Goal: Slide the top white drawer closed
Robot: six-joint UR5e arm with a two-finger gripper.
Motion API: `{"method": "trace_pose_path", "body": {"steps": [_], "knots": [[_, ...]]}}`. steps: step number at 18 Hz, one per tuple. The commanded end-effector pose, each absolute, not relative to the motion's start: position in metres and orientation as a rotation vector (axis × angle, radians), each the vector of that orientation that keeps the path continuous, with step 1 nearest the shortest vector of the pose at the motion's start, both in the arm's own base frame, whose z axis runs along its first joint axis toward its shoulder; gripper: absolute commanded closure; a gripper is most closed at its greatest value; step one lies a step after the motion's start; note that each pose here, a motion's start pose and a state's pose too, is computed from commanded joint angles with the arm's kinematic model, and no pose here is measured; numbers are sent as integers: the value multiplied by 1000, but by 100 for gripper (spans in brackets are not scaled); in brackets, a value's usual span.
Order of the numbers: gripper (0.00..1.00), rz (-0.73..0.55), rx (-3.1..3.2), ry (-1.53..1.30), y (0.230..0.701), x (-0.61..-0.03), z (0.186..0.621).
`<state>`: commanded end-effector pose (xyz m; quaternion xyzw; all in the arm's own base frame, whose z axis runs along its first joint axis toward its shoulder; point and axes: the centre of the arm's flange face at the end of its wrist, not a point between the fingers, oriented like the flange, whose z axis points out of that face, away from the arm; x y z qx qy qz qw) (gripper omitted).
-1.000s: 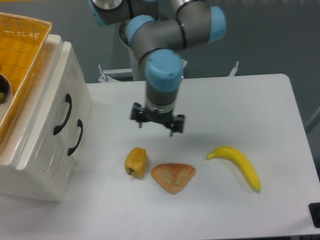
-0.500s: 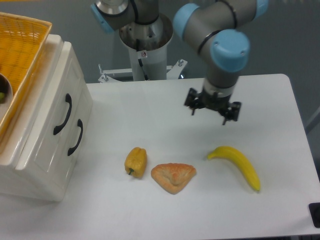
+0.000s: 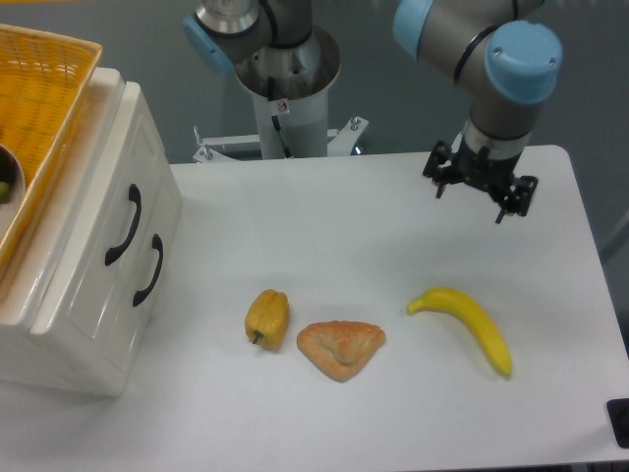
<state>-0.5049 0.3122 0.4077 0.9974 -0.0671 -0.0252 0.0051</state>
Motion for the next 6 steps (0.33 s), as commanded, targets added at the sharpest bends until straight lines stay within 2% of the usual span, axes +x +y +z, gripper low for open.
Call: {"method": "trace_pose_path", "body": {"steps": [6], "knots": [[0, -85, 3135, -175, 301, -510, 411]]}}
